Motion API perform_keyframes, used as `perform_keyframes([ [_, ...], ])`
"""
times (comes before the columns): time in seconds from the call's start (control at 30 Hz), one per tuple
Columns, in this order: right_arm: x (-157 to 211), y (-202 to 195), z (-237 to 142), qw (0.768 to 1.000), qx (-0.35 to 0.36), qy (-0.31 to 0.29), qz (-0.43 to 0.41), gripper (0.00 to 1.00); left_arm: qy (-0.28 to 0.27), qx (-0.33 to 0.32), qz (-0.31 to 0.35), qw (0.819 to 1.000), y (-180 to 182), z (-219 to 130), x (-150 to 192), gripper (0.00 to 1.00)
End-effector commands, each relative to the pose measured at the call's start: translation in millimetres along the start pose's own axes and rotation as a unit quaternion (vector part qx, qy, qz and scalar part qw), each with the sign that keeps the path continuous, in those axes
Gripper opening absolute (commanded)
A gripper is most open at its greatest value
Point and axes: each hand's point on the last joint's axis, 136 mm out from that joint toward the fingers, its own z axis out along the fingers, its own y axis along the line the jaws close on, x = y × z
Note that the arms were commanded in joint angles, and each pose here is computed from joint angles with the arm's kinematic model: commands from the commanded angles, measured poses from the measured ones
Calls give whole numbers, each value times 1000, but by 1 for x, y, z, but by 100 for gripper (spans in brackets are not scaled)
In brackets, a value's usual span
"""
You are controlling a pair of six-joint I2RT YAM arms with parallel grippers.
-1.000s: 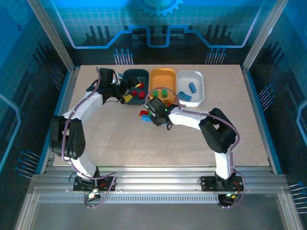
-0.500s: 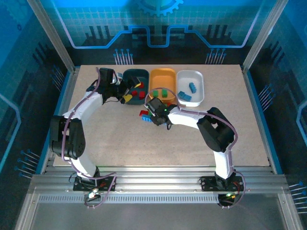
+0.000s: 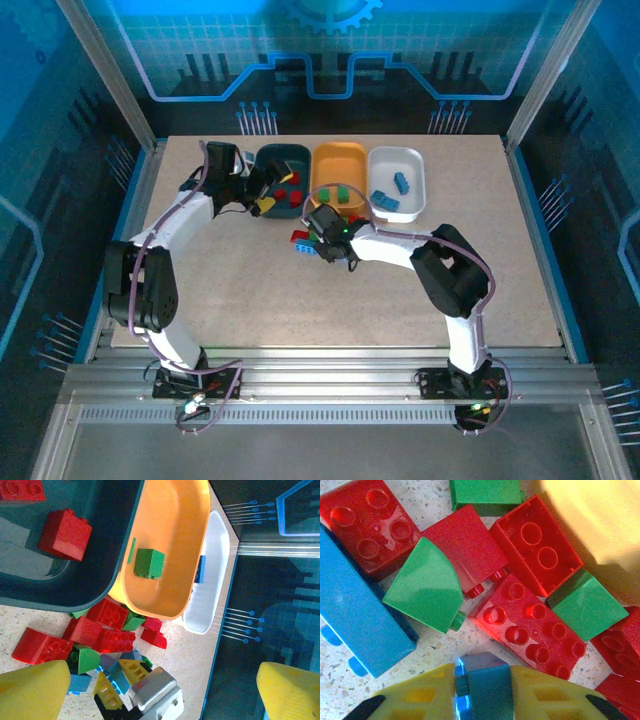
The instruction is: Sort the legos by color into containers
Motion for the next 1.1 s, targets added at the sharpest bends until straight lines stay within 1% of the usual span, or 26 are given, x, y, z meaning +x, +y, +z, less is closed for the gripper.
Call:
perform_keyframes([
  [0.0, 27, 9, 0, 999, -18, 38, 3, 29, 8, 10, -1, 1000, 2, 1, -3, 97],
  [0.27, -5, 5, -34, 998, -33, -19, 39, 26, 7, 11, -1, 1000, 1, 0, -4, 97],
  [0.43, -12, 0, -38, 998, -25, -28, 43, 24, 6, 12, 0, 1000, 0, -1, -3, 97],
  [0.53, -18, -11, -43, 998, -14, -37, 54, 24, 7, 13, 1, 1000, -1, -1, -3, 97],
  [0.63, -32, -42, -54, 995, 5, -55, 89, 24, 8, 17, 0, 1000, -2, -1, -3, 97],
  [0.73, -52, -89, -73, 984, 19, -88, 152, 24, 17, 23, -1, 1000, -4, 1, 0, 98],
  [0.8, -59, -124, -79, 974, 45, -101, 195, 25, 21, 22, -3, 1000, -4, 4, 2, 98],
  [0.87, -58, -156, -75, 965, 58, -94, 236, 25, 25, 20, -1, 999, -4, 7, 6, 98],
  [0.93, -57, -179, -71, 957, 62, -93, 266, 24, 30, 18, 0, 999, -4, 9, 9, 98],
  [1.0, -56, -193, -67, 952, 57, -95, 284, 25, 34, 17, 1, 999, -5, 11, 11, 98],
  [1.07, -48, -215, -61, 946, 79, -84, 304, 24, 38, 14, 0, 999, -3, 13, 13, 98],
])
